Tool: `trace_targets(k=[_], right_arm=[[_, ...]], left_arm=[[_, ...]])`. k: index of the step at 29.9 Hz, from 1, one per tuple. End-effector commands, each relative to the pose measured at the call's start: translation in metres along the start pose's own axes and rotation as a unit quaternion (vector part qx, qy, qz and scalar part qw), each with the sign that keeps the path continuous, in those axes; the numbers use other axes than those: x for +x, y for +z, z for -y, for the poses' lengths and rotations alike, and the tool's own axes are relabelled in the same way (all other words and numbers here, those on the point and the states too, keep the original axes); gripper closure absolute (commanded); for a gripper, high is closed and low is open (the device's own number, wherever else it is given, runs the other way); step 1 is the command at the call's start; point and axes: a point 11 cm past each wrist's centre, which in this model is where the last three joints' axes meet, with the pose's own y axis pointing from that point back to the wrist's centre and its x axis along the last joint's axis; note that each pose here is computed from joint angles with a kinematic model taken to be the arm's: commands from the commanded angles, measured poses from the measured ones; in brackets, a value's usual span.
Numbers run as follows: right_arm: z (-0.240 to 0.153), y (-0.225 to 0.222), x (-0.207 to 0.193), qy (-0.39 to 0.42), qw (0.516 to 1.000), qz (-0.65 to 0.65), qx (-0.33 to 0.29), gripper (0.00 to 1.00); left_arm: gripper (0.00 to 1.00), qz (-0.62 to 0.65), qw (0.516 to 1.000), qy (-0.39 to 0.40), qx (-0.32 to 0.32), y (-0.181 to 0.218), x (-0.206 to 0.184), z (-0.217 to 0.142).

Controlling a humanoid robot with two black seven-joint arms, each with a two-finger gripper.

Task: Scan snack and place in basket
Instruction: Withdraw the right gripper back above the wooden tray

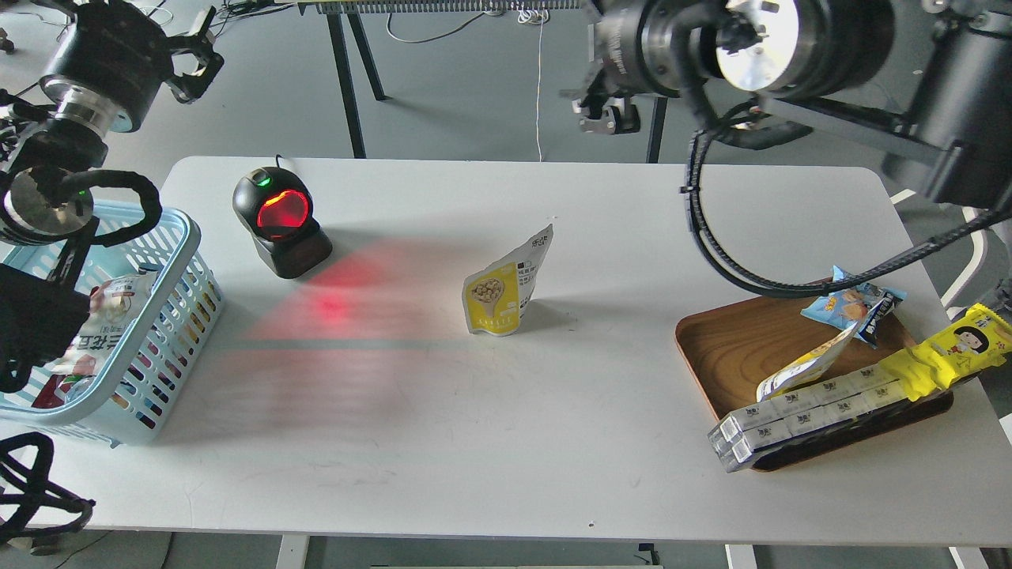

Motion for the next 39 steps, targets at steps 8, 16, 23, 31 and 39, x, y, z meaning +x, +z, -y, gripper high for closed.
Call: trace_targets(k=[8,16,23,31,39], right_arm=[[-0.027,0.011,0.173,-0.031,0.968,0.213,0.128,0.07],[-0.034,0.049,0.240,-0.055,0.927,0.305,0.211,0.06],[-0.030,0.061,0.249,-0.051,0.918,0.322,0.227,0.05],[-0.019,0.069,0.248,-0.062,0.907,0.343,0.235,0.03],[-0.015,0.081,0.247,-0.086,0.903,0.346,0.240,0.03]], left_arm=[[0.00,0.193,0.980,-0.025,0.051,0.062,-0.010,-0.029],[0.00,0.325,0.939,-0.046,0.104,0.108,-0.025,-0.067],[0.00,0.424,0.890,-0.067,0.156,0.130,-0.049,-0.102],[0.00,0.516,0.829,-0.096,0.195,0.152,-0.087,-0.136],[0.00,0.576,0.785,-0.124,0.192,0.170,-0.105,-0.140]])
